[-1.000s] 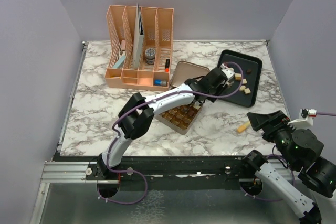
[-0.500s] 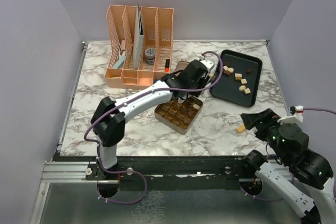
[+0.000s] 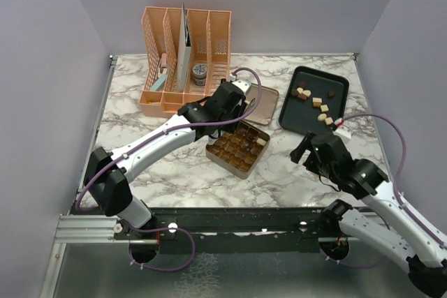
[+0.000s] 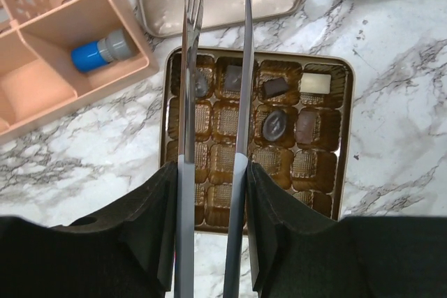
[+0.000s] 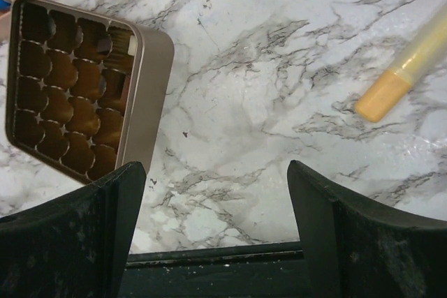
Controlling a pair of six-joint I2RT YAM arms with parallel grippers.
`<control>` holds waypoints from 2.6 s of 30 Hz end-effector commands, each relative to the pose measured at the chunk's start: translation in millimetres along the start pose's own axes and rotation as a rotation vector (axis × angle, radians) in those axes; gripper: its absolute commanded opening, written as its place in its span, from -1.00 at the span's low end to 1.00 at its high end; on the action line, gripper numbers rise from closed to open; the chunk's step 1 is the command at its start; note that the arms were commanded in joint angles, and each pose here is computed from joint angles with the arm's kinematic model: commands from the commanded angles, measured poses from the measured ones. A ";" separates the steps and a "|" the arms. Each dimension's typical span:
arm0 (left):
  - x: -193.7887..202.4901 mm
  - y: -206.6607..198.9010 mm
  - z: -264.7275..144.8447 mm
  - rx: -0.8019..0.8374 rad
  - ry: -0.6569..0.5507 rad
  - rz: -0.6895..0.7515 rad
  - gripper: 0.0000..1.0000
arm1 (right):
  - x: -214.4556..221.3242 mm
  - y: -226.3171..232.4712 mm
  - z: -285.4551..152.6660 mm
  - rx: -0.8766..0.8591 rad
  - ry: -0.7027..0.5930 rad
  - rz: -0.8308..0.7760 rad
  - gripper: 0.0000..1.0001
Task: Pack the chocolate
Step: Place the fake chocolate in the packing box.
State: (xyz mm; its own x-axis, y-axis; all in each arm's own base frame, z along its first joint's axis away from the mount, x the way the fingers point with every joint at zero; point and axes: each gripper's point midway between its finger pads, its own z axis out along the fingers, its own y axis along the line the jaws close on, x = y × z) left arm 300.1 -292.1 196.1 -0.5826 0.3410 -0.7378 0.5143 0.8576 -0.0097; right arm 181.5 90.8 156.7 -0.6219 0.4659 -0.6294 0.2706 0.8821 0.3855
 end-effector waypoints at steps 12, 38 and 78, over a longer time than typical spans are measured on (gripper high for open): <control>17.6 22.4 -31.2 -0.097 0.043 -0.147 -0.37 | -10.9 40.7 29.2 0.041 0.064 -0.085 0.78; 33.1 -9.1 -96.6 0.131 0.105 -0.285 -0.36 | 10.9 33.4 24.4 0.020 0.147 -0.086 0.78; 62.1 -12.2 -51.8 0.094 0.202 -0.266 -0.15 | -37.9 52.7 -12.2 -0.012 0.048 -0.108 0.82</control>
State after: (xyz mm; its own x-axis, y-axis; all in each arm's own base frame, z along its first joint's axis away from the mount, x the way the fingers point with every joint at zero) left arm 214.2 -246.7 166.7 -0.8357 0.2111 -0.5070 0.3578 0.9096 -0.2111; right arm 209.5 128.0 197.8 -0.7011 0.3851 -0.6001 0.1990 0.9138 0.3540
